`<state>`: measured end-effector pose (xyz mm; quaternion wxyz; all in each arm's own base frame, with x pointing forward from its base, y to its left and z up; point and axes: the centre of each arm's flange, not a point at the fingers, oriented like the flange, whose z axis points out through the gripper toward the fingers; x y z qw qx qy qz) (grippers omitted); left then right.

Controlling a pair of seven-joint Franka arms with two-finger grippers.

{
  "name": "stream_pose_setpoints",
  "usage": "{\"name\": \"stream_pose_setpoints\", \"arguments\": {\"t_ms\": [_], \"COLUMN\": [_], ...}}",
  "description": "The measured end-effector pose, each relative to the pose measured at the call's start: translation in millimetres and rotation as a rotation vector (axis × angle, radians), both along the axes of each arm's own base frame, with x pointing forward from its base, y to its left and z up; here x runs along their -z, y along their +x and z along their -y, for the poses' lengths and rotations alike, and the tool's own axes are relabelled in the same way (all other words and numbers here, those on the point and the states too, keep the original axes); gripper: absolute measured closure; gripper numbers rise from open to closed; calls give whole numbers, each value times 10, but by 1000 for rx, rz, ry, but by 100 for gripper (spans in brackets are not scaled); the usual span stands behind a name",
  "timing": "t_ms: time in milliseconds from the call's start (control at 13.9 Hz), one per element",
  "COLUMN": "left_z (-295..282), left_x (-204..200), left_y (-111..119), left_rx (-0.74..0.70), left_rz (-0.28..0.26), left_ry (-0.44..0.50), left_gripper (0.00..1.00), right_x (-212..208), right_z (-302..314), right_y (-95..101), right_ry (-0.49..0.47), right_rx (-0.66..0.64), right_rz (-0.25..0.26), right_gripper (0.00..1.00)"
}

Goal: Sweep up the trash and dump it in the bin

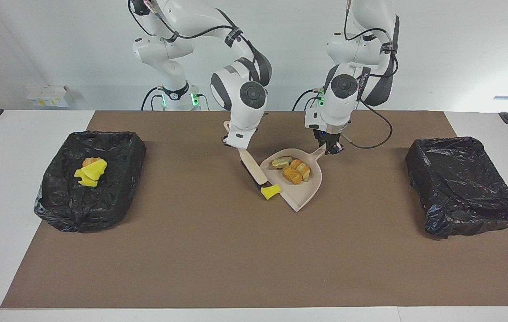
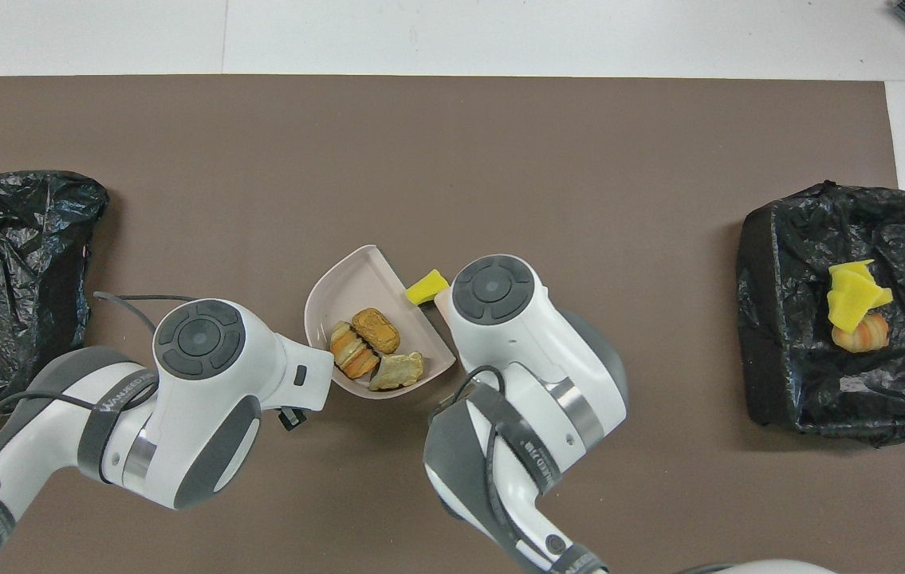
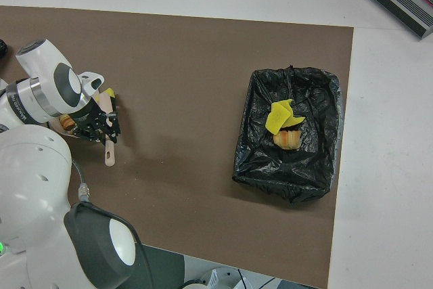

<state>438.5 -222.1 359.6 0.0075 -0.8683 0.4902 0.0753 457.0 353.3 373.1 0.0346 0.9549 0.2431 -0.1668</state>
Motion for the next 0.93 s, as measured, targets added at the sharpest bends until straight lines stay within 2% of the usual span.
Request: {"name": "stream_pose_setpoints", "arguments": {"t_ms": [144, 502, 646, 933], "left_z": [1, 1, 2, 5], "left_x": [-1, -1, -2, -24], "left_y": [1, 2, 2, 23], "left_rx": [0, 0, -1, -9], "left_rz": [1, 2, 2, 14], "left_ry": [0, -1, -1, -6], "left_gripper": [69, 69, 69, 69], "right_x": [-95, -304, -383, -632], "right_z": [-264, -533, -470, -58], "right_y": [-233, -700, -698, -513], "right_ry": [0, -90, -100, -139], "right_rx": [30, 134, 153, 263], "right_rz": [10, 11, 14, 9], "right_gripper": [75, 75, 75, 75]}}
